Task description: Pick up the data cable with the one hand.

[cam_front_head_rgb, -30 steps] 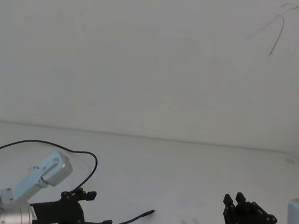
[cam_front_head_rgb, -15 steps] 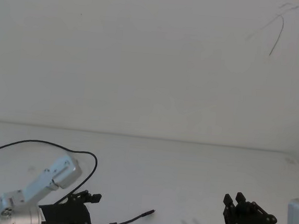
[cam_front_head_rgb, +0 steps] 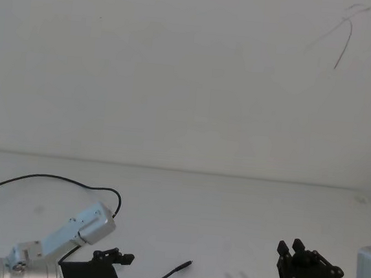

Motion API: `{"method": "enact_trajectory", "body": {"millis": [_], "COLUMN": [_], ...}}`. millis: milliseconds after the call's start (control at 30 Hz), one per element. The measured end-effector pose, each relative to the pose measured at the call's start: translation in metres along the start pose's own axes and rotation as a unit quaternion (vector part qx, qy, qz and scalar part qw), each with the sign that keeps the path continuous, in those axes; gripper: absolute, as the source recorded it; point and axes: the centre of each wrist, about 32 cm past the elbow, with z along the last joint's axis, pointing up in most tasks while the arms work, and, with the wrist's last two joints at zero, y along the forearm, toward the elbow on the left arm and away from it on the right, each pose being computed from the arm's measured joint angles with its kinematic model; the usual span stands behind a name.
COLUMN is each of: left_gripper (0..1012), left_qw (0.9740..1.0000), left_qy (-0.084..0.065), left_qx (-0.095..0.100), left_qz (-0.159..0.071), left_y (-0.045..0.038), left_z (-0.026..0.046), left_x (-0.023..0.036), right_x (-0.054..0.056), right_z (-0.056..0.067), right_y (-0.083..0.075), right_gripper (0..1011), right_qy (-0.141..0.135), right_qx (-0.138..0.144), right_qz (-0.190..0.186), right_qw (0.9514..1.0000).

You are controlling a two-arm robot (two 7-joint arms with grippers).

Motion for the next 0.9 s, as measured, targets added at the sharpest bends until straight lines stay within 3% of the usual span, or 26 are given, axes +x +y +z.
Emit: {"method": "enact_trajectory", "body": {"millis": [300,667,900], "left_gripper": [816,435,257], "left_qw": [0.9999,0.9998,0.9998], "left_qy": [-0.004,-0.006,-0.007], "left_qx": [0.009,0.014,0.016], "left_qz": [-0.007,-0.010,-0.011], "left_y": [-0.0039,-0.0061,-0.0066], "left_z": [0.0003,0.0007,0.0009], "left_x": [0.0002,0.0004,0.0006], "right_x": [0.0000,0.0000,0.0000], "right_z": [0.0000,0.0000,0.0000], "right_y": [0.0000,0.0000,0.0000], "right_gripper": [251,251,251], "right_qy": [0.000,0.000,0.000], "right_qx": [0.000,0.000,0.000], "right_qz": [0.000,0.000,0.000], "right_qw": [1.0000,1.0000,1.0000]}}
